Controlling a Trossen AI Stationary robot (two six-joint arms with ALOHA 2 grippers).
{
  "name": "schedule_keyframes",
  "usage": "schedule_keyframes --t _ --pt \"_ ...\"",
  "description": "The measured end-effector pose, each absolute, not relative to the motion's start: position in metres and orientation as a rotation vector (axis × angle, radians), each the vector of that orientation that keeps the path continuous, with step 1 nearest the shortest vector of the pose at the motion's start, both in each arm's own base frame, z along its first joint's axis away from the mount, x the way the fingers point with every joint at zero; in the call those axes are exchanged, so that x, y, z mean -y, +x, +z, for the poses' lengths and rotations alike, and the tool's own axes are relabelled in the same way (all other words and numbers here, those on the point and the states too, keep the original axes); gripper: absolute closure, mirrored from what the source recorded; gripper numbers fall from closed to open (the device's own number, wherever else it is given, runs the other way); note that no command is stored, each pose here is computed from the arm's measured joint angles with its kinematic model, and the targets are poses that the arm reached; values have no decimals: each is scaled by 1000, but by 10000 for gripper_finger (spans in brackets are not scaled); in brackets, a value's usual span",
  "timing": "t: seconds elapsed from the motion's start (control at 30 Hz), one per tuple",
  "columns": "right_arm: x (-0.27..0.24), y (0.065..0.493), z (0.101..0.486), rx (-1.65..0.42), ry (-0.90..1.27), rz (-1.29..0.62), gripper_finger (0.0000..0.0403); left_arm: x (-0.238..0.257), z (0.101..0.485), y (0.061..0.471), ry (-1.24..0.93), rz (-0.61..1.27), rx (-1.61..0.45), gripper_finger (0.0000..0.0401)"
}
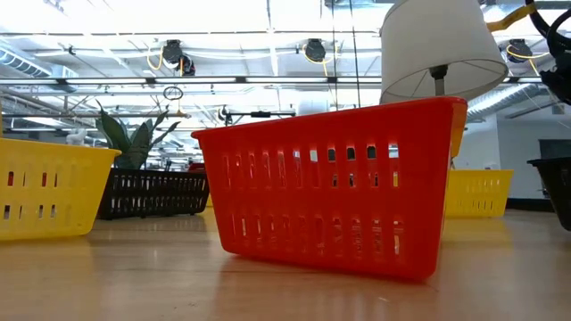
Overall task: Stack baskets by color
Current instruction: Stack the bottom right black basket on the top black basket
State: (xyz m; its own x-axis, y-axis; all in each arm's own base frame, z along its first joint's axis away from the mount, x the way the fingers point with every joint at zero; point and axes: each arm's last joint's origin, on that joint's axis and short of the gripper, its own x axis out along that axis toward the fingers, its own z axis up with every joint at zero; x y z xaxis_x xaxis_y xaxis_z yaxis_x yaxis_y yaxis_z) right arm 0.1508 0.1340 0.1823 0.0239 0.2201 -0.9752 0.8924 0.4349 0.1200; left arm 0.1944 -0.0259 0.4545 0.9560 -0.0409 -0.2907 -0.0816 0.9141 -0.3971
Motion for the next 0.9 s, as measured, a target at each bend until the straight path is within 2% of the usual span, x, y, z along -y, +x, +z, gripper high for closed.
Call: schedule_keyframes --t 0.1,0.27,0.47,0.63,0.9 --pt "-134 151 181 -1486 1032 -700 393 26 454 194 -419 21 -300 396" --pt "-135 153 182 -1447 1064 -696 388 26 454 194 -426 22 -299 396" --pt "-138 159 193 -1382 1202 -618 397 26 454 195 -434 25 -300 396" --pt "-137 169 227 -1293 1285 -584 397 27 450 203 -424 47 -318 395" --pt "-128 182 291 -1169 1280 -662 398 30 437 226 -432 66 -377 395"
